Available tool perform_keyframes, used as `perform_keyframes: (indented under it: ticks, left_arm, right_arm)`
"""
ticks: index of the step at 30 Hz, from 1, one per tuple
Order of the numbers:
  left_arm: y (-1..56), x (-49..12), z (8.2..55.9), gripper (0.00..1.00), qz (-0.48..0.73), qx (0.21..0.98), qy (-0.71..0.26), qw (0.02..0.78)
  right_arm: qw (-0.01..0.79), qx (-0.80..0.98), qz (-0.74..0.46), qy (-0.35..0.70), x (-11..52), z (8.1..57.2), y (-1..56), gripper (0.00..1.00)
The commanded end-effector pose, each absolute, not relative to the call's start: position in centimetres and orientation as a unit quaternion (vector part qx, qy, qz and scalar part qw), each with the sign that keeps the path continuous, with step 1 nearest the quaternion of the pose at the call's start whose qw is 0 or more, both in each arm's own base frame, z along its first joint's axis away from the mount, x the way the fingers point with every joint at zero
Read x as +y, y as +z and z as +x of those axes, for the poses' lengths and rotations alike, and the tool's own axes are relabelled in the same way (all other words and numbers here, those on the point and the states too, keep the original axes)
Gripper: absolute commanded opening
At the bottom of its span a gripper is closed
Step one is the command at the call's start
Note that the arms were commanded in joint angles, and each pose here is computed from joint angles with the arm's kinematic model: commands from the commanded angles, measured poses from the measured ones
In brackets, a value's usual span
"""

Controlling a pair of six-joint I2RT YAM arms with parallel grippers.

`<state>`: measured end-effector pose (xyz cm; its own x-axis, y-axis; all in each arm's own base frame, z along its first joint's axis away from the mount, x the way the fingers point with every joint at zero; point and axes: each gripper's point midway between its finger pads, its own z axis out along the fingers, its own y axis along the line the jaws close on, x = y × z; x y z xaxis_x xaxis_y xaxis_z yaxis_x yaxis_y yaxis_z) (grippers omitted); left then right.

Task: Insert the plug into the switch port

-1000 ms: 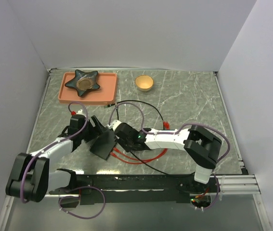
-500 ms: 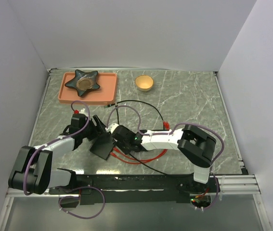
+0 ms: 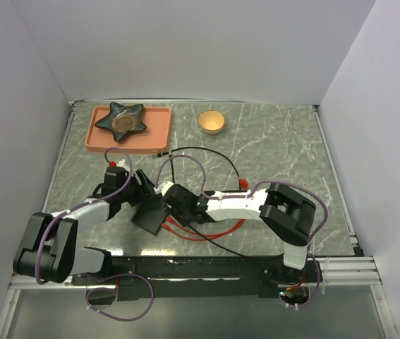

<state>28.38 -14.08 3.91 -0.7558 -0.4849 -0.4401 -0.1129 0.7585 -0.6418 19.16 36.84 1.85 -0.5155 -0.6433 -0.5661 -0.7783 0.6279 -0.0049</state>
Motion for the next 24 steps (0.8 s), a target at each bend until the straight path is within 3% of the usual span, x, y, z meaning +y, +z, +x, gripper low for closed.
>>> perform_keyframes:
  ticks: [1,24]
  left_arm:
    - [3.1,-14.3,27.6,0.71,-0.169,0.893,-0.307,0.284]
    - [3.0,-14.7,27.3,0.66,-0.155,0.893,-0.317,0.280]
  right_arm:
    - [0.294,0.854,-0.406,0.141,39.0,20.1,3.0,0.00]
    - [0.306,0.844,-0.419,0.135,40.7,21.3,3.6,0.00]
